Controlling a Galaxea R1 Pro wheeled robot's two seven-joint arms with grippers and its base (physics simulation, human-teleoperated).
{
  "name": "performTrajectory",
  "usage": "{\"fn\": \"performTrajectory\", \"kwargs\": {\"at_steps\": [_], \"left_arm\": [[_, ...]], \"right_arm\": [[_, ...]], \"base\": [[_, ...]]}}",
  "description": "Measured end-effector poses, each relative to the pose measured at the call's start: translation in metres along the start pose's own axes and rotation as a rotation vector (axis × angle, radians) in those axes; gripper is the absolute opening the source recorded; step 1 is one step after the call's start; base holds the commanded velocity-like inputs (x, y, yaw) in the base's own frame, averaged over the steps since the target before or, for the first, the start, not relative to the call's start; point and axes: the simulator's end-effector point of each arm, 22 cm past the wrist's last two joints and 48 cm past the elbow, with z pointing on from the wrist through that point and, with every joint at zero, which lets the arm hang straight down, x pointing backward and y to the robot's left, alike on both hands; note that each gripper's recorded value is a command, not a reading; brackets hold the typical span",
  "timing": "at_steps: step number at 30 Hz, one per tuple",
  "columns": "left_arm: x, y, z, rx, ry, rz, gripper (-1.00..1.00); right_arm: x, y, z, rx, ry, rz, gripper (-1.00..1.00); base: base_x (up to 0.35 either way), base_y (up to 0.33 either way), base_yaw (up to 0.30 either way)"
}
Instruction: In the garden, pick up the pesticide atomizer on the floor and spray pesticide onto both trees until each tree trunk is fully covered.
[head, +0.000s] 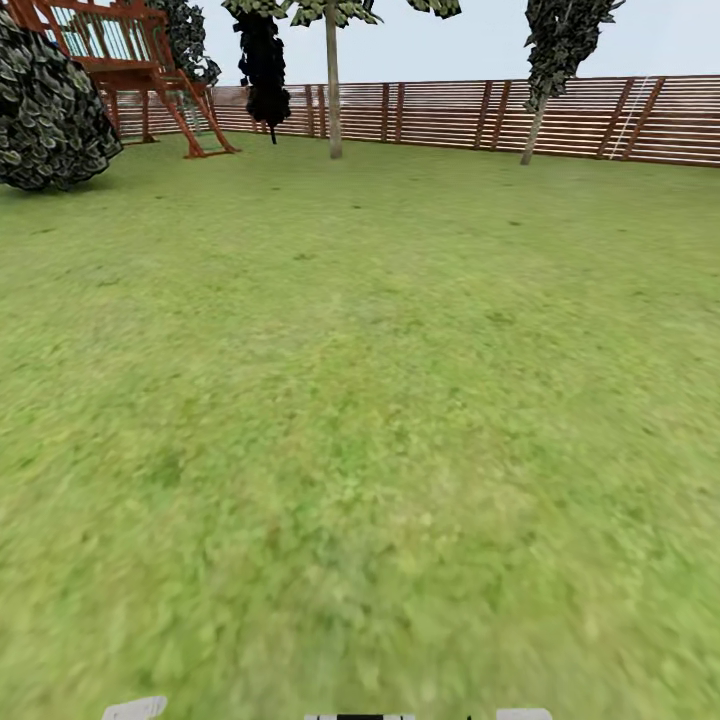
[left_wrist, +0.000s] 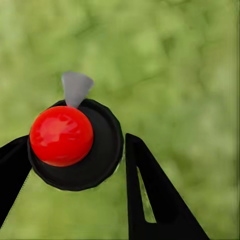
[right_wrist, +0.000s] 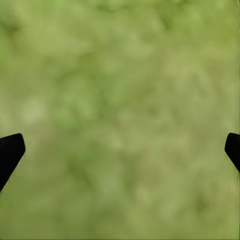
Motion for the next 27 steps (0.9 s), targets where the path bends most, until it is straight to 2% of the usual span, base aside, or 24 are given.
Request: {"fn": "performTrajectory", "kwargs": {"at_steps": [27], "left_arm": [[-0.0003, 0.0026, -0.0001, -0.003, 0.001, 0.001, -1.0]], "right_arm": [[0.0, 0.0003, 0.0, -0.001, 0.0, 0.0, 1.0]], "base": [[0.34, 0.0, 0.0]]}}
